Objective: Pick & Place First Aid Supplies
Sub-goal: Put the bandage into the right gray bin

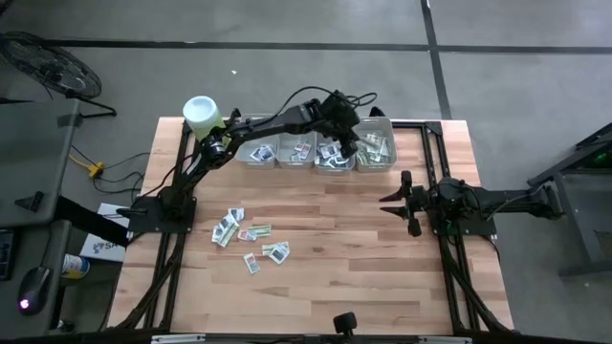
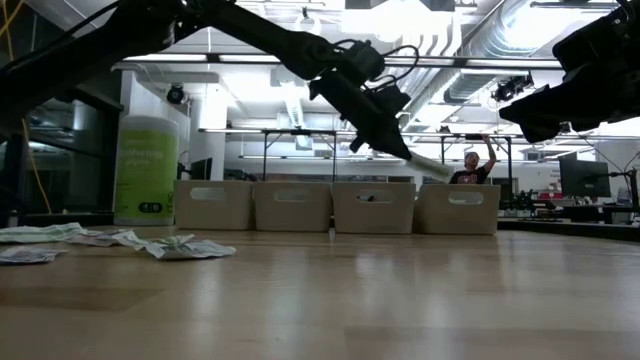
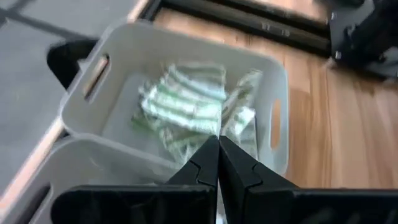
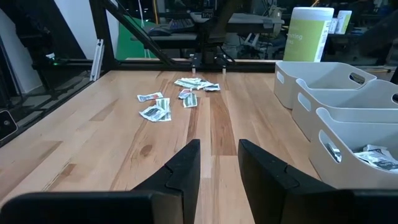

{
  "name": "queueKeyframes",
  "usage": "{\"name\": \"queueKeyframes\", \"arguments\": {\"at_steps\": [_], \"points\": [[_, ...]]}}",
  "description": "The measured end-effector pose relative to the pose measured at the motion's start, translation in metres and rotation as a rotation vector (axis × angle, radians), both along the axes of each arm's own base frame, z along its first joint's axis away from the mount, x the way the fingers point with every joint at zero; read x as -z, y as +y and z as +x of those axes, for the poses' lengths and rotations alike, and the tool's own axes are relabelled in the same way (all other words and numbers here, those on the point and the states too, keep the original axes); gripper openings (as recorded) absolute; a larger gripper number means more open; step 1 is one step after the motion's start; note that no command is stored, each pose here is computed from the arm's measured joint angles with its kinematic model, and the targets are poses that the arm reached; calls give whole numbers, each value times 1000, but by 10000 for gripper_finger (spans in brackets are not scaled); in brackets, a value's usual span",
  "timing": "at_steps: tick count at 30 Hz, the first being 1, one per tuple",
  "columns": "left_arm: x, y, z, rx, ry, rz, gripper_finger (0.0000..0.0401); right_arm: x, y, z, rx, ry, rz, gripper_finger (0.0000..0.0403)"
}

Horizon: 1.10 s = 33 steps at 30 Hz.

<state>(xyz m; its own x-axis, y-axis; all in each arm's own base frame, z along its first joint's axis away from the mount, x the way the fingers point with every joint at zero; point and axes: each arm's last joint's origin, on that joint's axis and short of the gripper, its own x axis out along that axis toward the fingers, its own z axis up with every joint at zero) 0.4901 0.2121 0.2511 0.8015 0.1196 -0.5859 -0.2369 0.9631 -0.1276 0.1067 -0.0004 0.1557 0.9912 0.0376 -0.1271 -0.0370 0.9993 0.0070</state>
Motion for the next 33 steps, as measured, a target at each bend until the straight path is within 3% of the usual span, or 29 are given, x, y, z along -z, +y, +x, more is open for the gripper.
{"name": "queueKeyframes", "arguments": {"at_steps": [13,17,21,26,33], "points": [[-12,-19,-1,23,44,54,0,0,0,0,-1,-4,-12,103],[-23,-25,-5,29,55,91,0,-8,-1,1,7,-87,-132,103],[-32,-25,-7,28,30,106,0,-18,-1,1,24,-190,-57,103],[-31,-24,-8,27,42,108,0,-22,-1,0,19,-235,-185,103],[-31,-24,-8,37,42,123,0,-22,-1,0,20,-236,-173,103]]}}
